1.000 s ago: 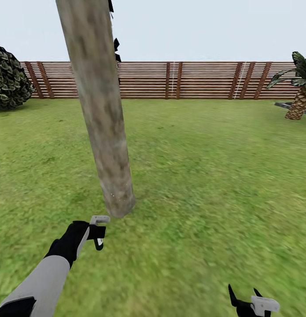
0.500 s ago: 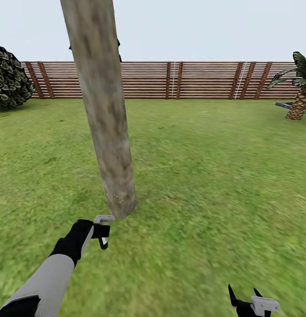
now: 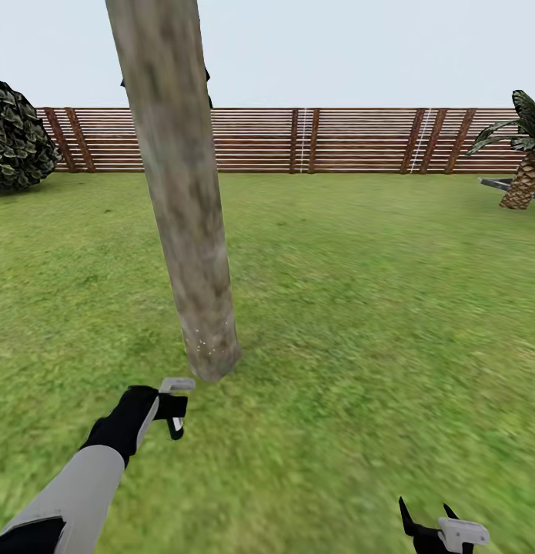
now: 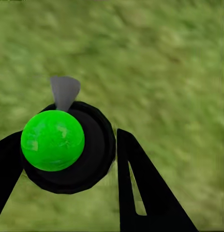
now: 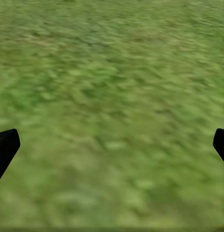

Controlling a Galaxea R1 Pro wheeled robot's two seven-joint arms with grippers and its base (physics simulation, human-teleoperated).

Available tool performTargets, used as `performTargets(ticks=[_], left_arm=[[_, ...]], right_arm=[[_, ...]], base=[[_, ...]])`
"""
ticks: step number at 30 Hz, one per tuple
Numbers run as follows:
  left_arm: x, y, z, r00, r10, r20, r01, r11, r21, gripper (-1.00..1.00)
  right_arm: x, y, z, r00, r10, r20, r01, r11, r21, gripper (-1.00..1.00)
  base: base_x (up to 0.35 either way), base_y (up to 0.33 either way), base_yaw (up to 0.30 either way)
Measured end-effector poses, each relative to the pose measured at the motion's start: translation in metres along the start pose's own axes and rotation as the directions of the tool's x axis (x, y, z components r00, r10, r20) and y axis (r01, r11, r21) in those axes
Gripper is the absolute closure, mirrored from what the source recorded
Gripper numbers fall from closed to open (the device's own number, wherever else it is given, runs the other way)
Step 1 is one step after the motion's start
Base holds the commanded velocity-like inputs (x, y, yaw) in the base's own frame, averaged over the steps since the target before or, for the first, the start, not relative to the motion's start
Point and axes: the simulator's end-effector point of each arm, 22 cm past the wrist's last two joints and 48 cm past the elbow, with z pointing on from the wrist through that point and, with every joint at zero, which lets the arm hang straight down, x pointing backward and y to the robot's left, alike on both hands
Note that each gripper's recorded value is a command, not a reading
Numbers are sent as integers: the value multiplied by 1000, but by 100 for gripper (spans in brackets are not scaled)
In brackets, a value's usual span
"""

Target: In the garden, pick up the pesticide atomizer on the floor and spray pesticide onto both trees until each tree trunk is fully covered.

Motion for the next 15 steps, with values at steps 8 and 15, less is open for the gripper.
performTargets(ticks=[8,15], left_arm=[[2,41,-5,1000,-13,-3,12,999,-53,100],[3,47,-6,1000,-8,-4,8,998,-63,100]], right_arm=[[-1,0,0,1000,1,4,-1,1000,1,-100],[-2,0,0,1000,0,6,0,1000,1,-100]], base=[[0,0,-61],[-106,0,-22]])
